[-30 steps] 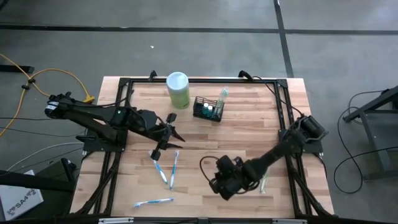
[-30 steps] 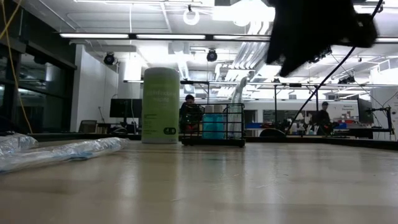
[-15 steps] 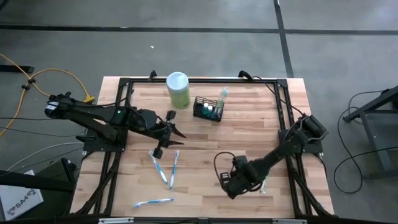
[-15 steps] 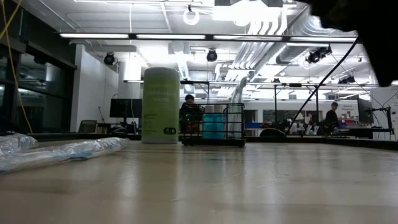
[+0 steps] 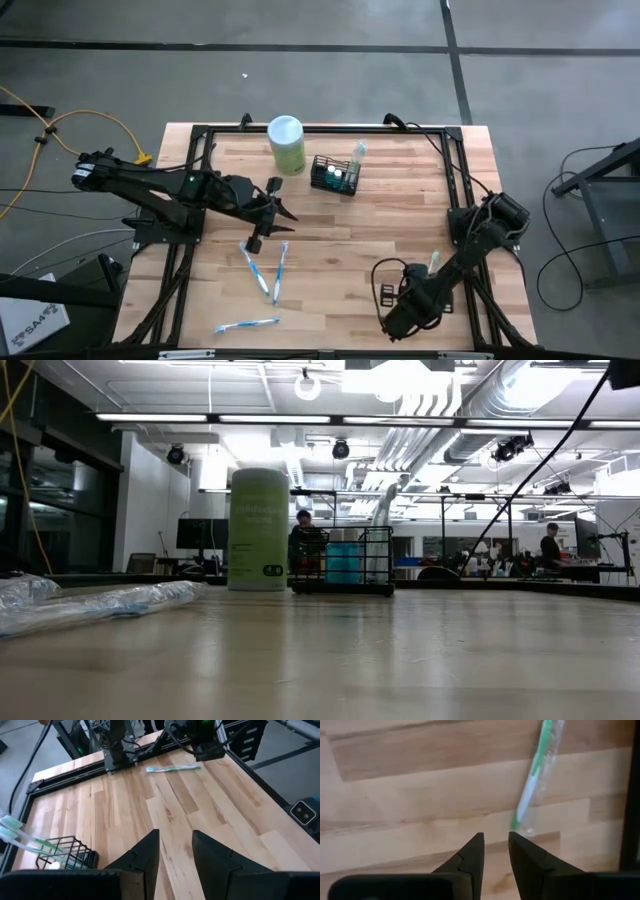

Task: Pick & Place toothbrushing station
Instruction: Put the green toothbrush into the mesh organizer

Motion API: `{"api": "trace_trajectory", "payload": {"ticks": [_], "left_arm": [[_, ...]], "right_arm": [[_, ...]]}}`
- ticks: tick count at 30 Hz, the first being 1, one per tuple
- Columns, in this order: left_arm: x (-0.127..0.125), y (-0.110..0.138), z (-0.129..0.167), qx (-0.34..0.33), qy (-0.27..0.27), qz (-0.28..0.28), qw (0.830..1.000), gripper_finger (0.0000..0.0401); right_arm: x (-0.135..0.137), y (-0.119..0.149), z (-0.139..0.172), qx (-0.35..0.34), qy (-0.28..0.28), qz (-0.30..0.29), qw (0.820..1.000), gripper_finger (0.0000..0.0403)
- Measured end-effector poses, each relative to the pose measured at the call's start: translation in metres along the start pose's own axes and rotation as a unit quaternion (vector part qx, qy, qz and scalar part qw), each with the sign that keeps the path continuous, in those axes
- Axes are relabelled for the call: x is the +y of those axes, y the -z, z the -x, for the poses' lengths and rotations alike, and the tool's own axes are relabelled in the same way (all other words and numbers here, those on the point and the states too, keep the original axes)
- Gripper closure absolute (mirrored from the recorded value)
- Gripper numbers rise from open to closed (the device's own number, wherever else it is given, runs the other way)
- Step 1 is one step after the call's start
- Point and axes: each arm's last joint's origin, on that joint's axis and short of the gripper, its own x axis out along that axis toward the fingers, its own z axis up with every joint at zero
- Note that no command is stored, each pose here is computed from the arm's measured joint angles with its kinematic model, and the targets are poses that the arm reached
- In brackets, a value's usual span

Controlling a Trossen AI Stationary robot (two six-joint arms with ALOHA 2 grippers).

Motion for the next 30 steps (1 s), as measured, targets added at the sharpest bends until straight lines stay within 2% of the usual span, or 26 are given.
{"api": "trace_trajectory", "payload": {"ticks": [7,17,22,26,30], "left_arm": [[-0.005,-0.001,0.000,0.000,0.011,0.002,1.000,0.0291],[-0.008,-0.001,0.000,0.001,0.016,-0.001,1.000,0.0291],[-0.008,0.002,0.000,0.015,0.019,-0.005,1.000,0.0291],[-0.009,0.004,0.000,0.026,0.021,-0.007,0.999,0.0291],[-0.009,0.005,0.000,0.030,0.022,-0.007,0.999,0.0291]], "right_arm": [[0.001,-0.007,-0.022,-0.022,0.026,-0.007,0.999,0.0322],[0.021,-0.039,-0.038,-0.024,0.070,-0.067,0.995,0.0316],[0.009,-0.044,-0.036,-0.070,0.110,-0.071,0.989,0.0302],[0.000,-0.041,-0.032,-0.063,0.132,-0.081,0.986,0.0312],[-0.004,-0.035,-0.032,-0.059,0.124,-0.079,0.987,0.0328]]}}
